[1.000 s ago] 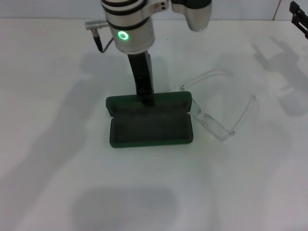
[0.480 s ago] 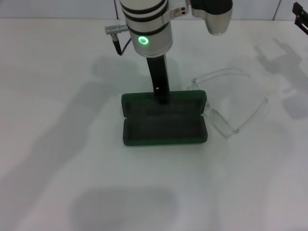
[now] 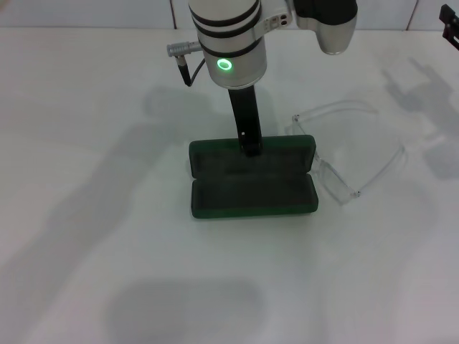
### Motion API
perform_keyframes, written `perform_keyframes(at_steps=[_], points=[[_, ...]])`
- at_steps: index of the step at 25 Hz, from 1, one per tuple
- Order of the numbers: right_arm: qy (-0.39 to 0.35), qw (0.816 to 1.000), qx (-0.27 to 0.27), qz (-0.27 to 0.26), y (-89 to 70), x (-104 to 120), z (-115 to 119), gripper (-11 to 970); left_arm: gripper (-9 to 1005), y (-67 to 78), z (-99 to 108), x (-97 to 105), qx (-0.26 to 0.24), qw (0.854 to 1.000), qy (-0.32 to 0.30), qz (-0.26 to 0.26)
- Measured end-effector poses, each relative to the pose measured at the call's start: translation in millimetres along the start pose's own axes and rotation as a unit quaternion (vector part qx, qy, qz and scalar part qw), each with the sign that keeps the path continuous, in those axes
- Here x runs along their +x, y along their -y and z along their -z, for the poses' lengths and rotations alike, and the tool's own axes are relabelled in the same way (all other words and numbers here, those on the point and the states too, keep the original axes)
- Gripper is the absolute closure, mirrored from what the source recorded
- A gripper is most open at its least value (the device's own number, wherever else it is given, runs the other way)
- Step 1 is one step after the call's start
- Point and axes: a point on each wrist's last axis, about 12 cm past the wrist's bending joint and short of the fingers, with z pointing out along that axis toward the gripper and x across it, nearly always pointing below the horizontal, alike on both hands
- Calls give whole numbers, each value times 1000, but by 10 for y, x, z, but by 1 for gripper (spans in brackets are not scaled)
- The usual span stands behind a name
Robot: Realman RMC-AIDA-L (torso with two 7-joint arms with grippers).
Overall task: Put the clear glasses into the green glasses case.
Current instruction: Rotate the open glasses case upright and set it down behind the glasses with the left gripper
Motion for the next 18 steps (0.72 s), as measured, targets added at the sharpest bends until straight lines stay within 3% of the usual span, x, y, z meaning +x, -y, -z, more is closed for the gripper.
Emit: perform_keyframes(at_steps=[18], points=[[3, 1000, 5, 2, 51, -14, 14, 332, 783, -10, 64, -54, -6, 1000, -7, -1]])
